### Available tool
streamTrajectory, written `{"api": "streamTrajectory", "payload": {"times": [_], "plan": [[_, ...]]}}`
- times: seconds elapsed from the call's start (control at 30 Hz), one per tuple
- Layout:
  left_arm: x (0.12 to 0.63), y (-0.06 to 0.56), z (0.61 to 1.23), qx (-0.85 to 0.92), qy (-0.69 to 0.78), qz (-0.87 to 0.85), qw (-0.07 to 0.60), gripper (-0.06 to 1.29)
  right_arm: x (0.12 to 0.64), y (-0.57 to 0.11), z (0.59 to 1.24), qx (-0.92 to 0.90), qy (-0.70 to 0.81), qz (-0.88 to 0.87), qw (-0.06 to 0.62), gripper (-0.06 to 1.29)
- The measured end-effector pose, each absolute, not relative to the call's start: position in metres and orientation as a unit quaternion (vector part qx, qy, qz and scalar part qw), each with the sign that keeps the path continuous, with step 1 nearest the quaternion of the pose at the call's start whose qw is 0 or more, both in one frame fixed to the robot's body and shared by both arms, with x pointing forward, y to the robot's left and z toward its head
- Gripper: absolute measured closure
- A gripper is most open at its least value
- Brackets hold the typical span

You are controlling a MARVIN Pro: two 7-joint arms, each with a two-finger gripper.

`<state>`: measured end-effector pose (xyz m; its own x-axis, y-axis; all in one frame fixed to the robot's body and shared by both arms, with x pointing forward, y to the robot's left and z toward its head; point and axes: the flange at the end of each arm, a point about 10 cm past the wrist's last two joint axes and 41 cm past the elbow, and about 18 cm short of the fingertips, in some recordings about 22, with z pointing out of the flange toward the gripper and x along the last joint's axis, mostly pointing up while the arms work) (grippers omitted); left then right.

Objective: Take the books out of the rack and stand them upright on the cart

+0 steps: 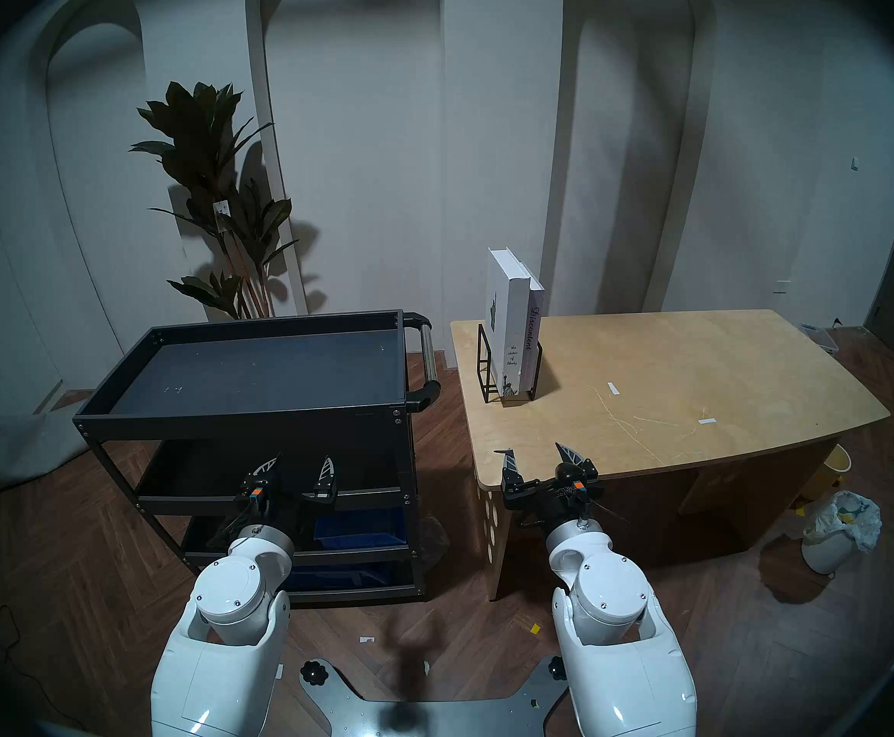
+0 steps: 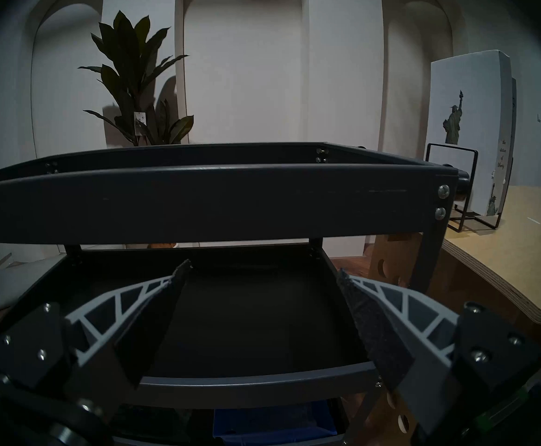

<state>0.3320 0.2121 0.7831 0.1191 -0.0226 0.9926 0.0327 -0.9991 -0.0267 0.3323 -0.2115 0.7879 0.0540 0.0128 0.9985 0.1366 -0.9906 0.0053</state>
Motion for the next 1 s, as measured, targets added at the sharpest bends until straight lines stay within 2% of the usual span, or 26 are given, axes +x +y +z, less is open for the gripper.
{"api": "streamTrajectory", "payload": {"times": [0.43,1.0], "plan": [[0.324,0.212,0.822,-0.706,-0.024,-0.707,0.042,0.00,0.332,-0.252,0.832,-0.665,-0.061,-0.742,0.055,0.00],[0.329,0.205,0.829,-0.702,-0.027,-0.709,0.054,0.00,0.355,-0.244,0.889,-0.646,0.002,-0.759,0.080,0.00]]}}
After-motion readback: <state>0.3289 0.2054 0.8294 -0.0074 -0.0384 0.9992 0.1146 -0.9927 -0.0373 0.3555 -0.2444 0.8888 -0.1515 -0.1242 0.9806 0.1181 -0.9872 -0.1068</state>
